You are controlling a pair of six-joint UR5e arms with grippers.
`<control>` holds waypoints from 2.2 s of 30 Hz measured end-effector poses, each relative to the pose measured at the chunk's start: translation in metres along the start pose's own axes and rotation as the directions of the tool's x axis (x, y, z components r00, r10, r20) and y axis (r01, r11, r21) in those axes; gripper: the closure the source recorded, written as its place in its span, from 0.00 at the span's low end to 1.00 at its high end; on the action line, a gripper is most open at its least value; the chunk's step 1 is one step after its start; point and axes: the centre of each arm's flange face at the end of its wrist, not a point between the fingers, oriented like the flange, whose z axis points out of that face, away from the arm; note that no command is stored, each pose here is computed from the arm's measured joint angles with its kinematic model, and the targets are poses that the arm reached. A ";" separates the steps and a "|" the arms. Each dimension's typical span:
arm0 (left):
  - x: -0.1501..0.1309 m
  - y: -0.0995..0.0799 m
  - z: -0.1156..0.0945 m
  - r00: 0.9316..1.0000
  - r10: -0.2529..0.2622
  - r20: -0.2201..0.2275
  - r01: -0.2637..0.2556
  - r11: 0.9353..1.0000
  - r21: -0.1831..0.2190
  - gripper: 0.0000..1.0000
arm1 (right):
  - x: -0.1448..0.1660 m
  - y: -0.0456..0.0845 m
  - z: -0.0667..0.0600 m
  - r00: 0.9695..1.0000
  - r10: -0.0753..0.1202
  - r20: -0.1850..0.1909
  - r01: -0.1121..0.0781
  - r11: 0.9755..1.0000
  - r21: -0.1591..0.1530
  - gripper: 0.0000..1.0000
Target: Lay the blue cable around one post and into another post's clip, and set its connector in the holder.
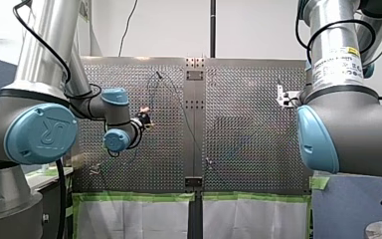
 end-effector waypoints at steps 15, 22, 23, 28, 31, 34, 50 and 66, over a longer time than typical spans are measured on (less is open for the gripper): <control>0.001 0.004 -0.003 1.000 0.007 -0.005 -0.007 1.000 -0.011 0.00 | -0.005 -0.016 -0.002 0.998 -0.032 0.048 0.031 0.999 0.019 0.00; 0.001 0.007 -0.004 1.000 0.012 -0.006 -0.012 1.000 -0.019 0.00 | -0.007 -0.024 -0.003 0.995 -0.058 0.076 0.057 0.998 0.024 0.00; 0.001 0.008 -0.003 1.000 0.012 -0.006 -0.012 1.000 -0.020 0.00 | -0.007 -0.025 -0.003 0.995 -0.060 0.079 0.058 0.998 0.023 0.00; 0.001 0.009 -0.003 1.000 0.011 -0.005 -0.011 1.000 -0.020 0.00 | -0.009 -0.027 -0.004 0.994 -0.062 0.089 0.061 0.998 0.011 0.00; 0.001 0.009 -0.003 1.000 0.010 -0.006 -0.011 1.000 -0.021 0.00 | -0.010 -0.027 -0.005 0.994 -0.061 0.094 0.060 0.998 0.005 0.00; 0.002 0.011 -0.003 1.000 0.013 -0.013 -0.013 1.000 -0.029 0.00 | -0.011 -0.027 -0.006 0.993 -0.060 0.097 0.060 0.998 0.001 0.00; 0.010 0.024 -0.007 0.992 0.043 -0.116 -0.052 0.996 -0.074 0.00 | -0.002 -0.033 -0.010 0.992 -0.078 0.099 0.079 0.997 0.002 0.00; 0.010 0.030 -0.005 0.991 0.047 -0.126 -0.059 0.994 -0.088 0.00 | 0.009 -0.051 -0.031 0.993 -0.095 0.071 0.095 0.995 -0.001 0.00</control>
